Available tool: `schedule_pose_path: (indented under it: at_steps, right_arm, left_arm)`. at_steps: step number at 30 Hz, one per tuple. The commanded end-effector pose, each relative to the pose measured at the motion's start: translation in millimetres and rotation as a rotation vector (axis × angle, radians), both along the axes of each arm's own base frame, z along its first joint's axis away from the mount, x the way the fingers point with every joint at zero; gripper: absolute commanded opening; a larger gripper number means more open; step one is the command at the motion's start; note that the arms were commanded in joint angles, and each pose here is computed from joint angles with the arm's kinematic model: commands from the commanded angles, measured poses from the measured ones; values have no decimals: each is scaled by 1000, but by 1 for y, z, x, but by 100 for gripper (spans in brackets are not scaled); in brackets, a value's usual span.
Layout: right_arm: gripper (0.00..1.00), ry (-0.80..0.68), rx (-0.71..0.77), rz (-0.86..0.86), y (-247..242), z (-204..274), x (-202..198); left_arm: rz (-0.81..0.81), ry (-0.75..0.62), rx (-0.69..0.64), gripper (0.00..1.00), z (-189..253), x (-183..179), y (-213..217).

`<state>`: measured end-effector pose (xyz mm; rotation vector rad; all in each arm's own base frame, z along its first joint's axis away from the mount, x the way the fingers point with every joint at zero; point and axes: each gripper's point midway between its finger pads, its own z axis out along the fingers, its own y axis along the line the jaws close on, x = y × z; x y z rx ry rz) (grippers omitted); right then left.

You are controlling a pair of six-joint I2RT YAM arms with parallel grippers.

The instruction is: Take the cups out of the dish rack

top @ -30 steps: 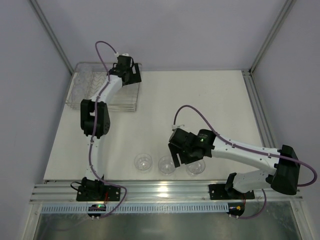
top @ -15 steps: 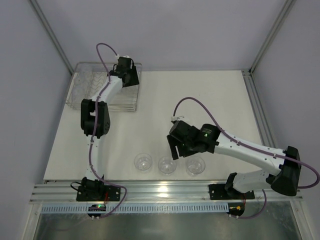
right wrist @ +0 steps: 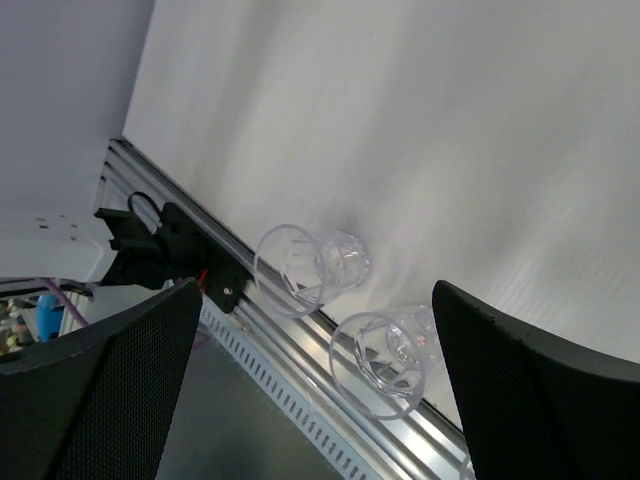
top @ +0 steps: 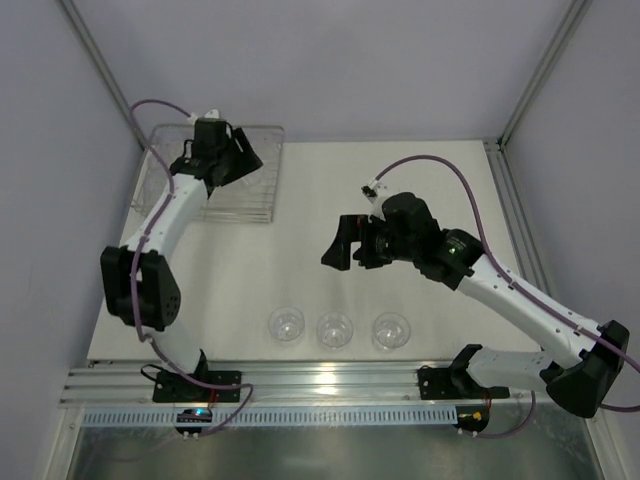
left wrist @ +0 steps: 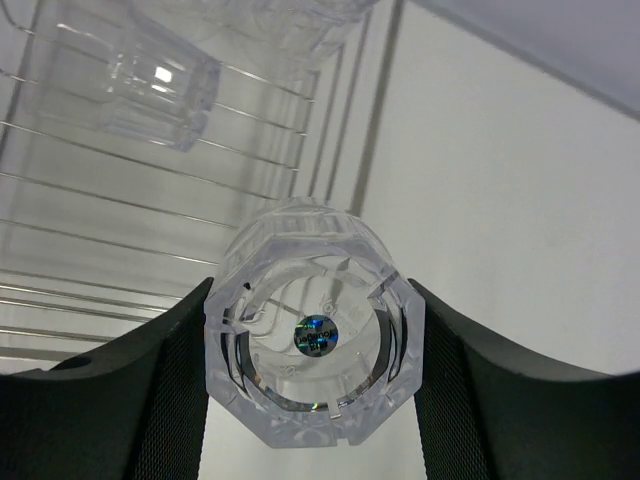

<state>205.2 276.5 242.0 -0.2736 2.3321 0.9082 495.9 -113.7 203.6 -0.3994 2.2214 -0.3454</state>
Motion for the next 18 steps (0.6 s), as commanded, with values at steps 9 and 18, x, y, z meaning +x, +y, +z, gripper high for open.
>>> schedule_pose_path:
  at_steps: [9,18]
  right_arm:
    - [100,-70,456,240,53,56,6]
    - [100,-21,481,263,58,34,19]
  left_arm:
    - [-268,20,-837,0,41,-125,-86]
    - [-302,144,-1039,0,10,-185,-110]
